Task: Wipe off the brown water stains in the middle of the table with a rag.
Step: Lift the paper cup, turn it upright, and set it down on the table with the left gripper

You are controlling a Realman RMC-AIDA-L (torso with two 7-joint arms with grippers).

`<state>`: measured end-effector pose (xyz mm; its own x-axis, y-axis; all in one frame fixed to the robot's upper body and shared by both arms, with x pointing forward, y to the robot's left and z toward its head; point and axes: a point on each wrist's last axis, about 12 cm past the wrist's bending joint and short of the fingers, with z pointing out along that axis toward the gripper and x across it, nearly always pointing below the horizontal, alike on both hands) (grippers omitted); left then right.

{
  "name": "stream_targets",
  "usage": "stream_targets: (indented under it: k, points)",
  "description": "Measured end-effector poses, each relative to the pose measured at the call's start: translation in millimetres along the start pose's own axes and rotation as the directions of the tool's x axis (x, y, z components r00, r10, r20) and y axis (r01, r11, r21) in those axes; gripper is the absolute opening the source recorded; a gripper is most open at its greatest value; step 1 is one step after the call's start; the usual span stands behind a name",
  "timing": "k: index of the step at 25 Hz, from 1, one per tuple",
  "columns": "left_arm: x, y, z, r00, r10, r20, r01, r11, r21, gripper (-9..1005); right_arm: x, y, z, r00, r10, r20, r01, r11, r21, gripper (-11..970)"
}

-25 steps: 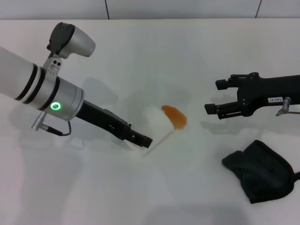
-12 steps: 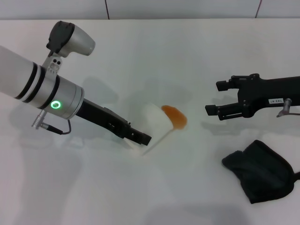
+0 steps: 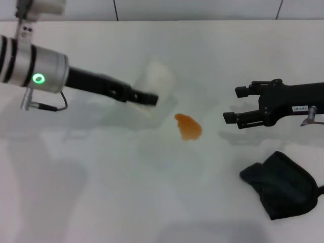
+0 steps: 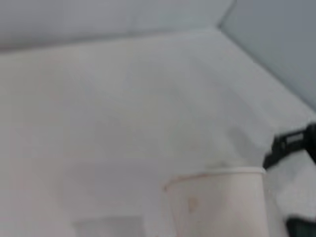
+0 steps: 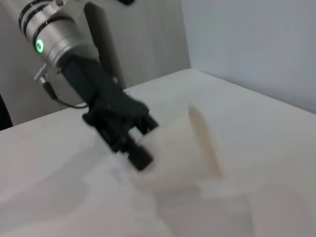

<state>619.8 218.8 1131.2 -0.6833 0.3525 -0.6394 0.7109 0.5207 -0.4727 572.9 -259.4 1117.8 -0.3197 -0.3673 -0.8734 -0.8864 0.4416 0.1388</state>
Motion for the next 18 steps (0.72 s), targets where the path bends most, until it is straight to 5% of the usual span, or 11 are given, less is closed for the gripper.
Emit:
stream_targets:
  k: [11, 18]
  points:
    - [47.3, 17.9, -14.5, 0.95, 0.137, 0.28, -0.116, 0.989, -0.09, 623, -1.9, 0.1, -0.3, 1.0, -0.004, 0.008, 0.004, 1.0, 0.0, 872]
    - [84.1, 21.0, -3.6, 0.899, 0.258, 0.354, -0.206, 0.962, -0.179, 619, -2.9, 0.2, 0.6, 1.0, -0.005, 0.01, 0.005, 1.0, -0.001, 871]
